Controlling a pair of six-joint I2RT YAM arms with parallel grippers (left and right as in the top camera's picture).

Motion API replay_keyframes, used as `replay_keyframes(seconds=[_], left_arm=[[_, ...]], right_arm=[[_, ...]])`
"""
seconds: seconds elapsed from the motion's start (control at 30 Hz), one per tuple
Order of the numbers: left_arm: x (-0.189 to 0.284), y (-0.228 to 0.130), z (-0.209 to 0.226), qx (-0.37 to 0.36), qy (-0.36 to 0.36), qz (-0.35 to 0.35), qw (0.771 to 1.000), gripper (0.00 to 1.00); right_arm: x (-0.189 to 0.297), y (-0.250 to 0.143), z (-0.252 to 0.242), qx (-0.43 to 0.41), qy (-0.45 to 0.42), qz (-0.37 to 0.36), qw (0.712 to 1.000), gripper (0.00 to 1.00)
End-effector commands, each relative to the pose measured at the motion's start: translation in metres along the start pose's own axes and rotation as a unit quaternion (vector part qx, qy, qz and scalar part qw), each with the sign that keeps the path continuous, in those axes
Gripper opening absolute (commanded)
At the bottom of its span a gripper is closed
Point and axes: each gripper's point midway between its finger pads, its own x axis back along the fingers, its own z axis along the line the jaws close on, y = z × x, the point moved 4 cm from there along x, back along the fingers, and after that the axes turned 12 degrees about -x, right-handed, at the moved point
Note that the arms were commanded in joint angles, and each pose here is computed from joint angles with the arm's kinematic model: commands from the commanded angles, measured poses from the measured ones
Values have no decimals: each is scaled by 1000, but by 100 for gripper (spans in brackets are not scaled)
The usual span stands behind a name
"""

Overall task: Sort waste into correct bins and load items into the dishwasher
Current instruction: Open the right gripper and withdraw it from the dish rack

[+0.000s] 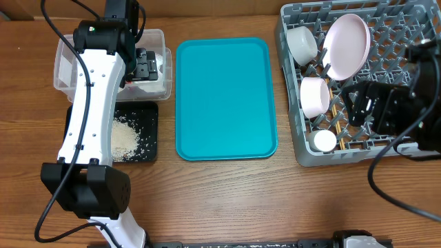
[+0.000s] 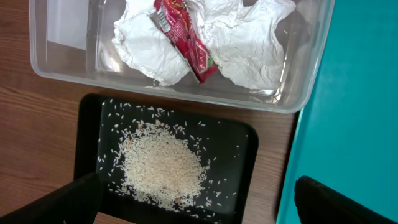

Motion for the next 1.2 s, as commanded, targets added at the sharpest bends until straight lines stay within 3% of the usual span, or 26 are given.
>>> replay_keyframes(seconds=[0.0,0.3,0.57,0.77,1.17], left_arm=[[16,3,7,10,7,-22,1000,100],[16,3,7,10,7,-22,1000,100],[16,3,7,10,7,-22,1000,100],[16,3,7,10,7,-22,1000,100],[16,3,7,10,7,-22,1000,100]], right_arm=[[7,-1,0,-7,-3,-9,1000,100],[21,-3,-5,3,-15,-41,999,100],[15,6,-13,21,21,-190,981,100],[-33,-29,-47,31,46,-278,959,100],[-140,-123,-90,76,138,-374,914,100]])
